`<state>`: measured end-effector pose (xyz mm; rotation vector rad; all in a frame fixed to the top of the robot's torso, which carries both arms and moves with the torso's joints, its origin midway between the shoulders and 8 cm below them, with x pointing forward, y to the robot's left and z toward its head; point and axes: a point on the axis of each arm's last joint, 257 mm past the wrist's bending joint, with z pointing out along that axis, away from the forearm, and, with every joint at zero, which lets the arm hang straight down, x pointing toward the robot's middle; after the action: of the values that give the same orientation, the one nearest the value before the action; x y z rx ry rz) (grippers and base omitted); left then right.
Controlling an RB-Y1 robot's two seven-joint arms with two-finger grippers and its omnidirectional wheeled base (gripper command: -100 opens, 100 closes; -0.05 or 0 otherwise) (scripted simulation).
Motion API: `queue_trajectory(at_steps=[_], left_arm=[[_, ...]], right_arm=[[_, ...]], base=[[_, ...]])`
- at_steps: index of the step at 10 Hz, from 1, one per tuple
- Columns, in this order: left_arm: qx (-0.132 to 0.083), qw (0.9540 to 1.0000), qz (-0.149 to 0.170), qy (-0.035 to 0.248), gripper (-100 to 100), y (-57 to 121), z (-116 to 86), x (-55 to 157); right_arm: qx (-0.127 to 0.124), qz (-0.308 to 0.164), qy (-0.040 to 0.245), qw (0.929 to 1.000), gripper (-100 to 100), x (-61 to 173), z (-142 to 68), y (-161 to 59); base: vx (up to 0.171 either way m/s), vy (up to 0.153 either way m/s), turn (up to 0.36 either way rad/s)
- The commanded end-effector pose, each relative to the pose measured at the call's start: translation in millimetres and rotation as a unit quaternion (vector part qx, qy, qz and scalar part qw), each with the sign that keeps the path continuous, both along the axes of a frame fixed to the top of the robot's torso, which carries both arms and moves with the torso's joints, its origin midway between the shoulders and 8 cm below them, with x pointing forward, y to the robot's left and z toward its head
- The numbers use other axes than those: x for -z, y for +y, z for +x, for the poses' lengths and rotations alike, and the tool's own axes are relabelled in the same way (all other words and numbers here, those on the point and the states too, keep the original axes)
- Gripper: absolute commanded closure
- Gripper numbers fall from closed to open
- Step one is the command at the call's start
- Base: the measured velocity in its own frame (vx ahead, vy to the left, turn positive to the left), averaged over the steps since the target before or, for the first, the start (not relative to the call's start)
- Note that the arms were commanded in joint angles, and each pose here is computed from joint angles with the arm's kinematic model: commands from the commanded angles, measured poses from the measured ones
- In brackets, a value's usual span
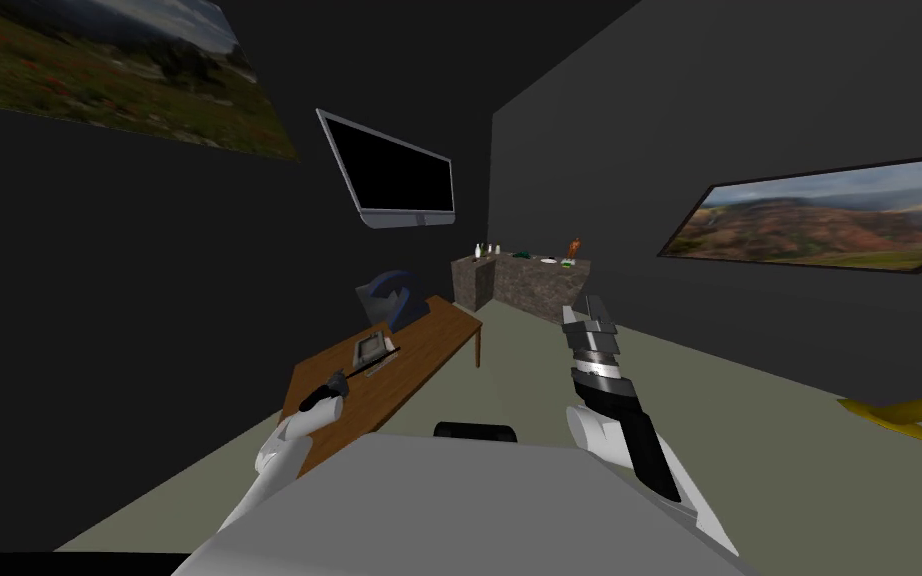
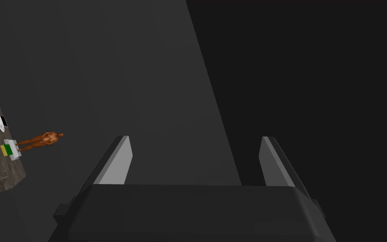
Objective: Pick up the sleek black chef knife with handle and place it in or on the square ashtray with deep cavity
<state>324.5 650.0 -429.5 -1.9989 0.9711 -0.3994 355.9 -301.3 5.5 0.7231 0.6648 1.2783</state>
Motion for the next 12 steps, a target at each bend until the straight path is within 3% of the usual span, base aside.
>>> queue_trajectory(at_steps=[1, 7, 12], left_arm=[[-0.009, 0.9999, -0.010, 0.007, -100, 2.5, -4, 7], [-0.057, 0.9958, -0.063, 0.034, -100, 11.9, -17, 34], [-0.093, 0.9887, -0.107, 0.049, -100, 12.3, -21, 50]], right_arm=[[0.000, 0.000, 0.000, 1.0000, 0, 0, 0, 0], [0.000, 0.000, 0.000, 1.0000, 0, 0, 0, 0], [0.000, 0.000, 0.000, 1.0000, 0, 0, 0, 0]], base=[[0.030, -0.017, -0.080], [0.049, -0.016, -0.128], [0.058, -0.010, -0.104]])
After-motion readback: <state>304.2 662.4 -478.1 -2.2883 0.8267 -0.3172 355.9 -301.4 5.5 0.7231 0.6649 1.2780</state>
